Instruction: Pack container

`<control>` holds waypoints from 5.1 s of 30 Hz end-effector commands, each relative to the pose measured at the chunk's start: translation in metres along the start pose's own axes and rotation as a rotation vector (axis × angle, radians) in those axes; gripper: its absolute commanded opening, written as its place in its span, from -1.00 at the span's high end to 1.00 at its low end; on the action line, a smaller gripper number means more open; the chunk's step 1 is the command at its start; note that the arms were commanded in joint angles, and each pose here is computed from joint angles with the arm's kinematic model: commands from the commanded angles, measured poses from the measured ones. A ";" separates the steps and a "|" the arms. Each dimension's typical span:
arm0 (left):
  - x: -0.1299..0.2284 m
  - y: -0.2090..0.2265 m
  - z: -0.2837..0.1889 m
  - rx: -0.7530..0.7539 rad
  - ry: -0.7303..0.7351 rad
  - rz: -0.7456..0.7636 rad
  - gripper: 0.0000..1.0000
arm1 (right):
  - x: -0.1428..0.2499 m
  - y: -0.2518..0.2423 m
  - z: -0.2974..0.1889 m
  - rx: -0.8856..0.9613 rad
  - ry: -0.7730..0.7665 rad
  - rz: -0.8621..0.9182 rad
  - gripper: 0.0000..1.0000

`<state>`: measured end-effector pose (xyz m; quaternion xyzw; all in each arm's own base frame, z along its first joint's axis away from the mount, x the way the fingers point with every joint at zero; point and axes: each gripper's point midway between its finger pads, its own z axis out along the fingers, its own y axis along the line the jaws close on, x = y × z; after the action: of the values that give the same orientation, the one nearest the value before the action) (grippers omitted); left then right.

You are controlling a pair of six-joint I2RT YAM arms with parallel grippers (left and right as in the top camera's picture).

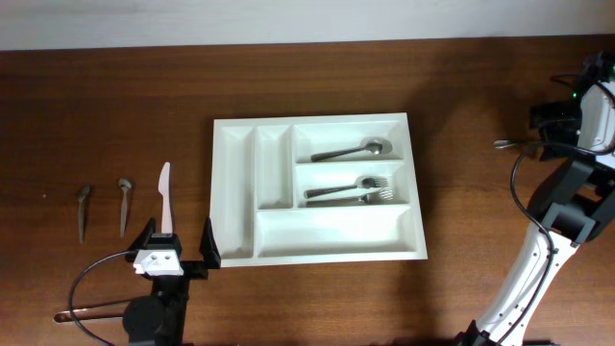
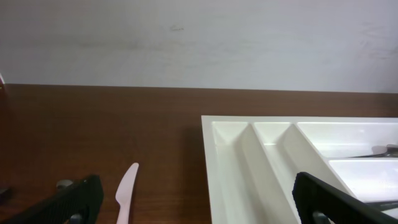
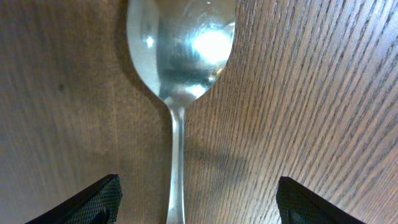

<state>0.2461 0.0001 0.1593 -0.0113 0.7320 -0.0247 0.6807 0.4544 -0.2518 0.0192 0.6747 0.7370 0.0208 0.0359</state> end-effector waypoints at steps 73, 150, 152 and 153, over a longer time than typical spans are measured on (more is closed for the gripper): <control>0.001 0.003 0.000 -0.017 0.000 -0.007 -0.99 | 0.218 0.099 -0.111 -0.220 0.281 -0.111 0.93; 0.001 0.003 0.000 -0.017 0.000 -0.007 -0.99 | 0.175 0.075 -0.280 -0.610 -0.146 -1.026 -0.98; 0.001 0.003 0.000 -0.017 0.000 -0.007 -0.99 | 0.168 0.062 -0.296 -0.611 -0.173 -1.034 -0.98; 0.001 0.003 0.000 -0.017 0.000 -0.007 -0.99 | 0.166 0.055 -0.303 -0.606 -0.177 -1.037 -0.98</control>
<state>0.2461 0.0001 0.1593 -0.0113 0.7320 -0.0247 0.6807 0.4944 -0.0821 0.2773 0.2589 0.9198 0.1513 0.2531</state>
